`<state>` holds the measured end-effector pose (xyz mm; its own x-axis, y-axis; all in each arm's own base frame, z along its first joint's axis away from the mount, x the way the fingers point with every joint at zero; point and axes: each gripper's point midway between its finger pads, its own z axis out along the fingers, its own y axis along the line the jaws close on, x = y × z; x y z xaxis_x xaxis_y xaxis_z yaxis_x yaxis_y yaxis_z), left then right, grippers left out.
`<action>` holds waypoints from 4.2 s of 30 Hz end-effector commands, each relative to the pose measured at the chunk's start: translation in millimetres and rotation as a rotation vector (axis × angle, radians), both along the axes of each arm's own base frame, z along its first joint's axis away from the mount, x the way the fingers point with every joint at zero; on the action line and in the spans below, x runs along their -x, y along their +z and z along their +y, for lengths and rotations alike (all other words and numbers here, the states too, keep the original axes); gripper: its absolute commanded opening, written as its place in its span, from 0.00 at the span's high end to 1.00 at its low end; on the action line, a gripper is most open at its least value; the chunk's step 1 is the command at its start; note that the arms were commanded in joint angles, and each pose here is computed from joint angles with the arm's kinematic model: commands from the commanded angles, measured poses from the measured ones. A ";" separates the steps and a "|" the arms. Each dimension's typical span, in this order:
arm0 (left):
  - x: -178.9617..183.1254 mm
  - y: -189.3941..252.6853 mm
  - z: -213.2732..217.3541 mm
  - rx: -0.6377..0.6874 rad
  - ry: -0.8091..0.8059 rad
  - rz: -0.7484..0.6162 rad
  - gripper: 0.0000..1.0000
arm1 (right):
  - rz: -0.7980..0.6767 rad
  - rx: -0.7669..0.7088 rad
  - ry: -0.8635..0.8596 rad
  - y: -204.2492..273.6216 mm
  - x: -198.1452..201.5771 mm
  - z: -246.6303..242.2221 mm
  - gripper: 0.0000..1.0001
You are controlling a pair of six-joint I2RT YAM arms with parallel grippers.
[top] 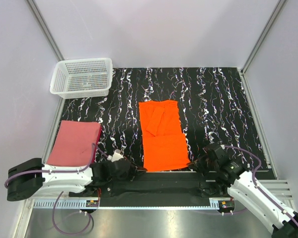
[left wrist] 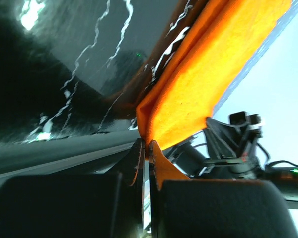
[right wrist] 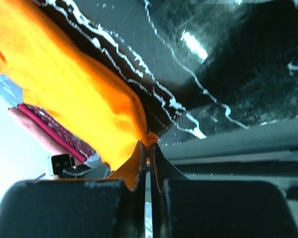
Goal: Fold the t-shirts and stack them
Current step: Fold the tshirt
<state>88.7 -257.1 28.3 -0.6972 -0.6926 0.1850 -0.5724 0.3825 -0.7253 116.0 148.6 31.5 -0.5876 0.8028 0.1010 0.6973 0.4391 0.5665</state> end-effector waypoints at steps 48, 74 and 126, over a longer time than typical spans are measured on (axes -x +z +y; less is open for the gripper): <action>-263.8 156.9 21.7 -0.090 0.152 -0.381 1.00 | -0.380 -0.020 0.260 149.1 -259.5 40.1 1.00; -392.4 121.5 19.1 -0.114 -0.024 -0.399 1.00 | -0.331 -0.088 0.253 83.7 -360.6 32.6 1.00; -125.7 209.4 29.3 -0.127 -0.083 -0.540 1.00 | -0.362 -0.057 0.291 184.6 -76.9 33.9 1.00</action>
<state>176.8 -234.8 202.2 -0.7821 -0.5891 -0.2034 -0.1628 0.5082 -0.8457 160.4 183.3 194.7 -0.7933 0.6077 -0.0372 0.3720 0.5322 0.7605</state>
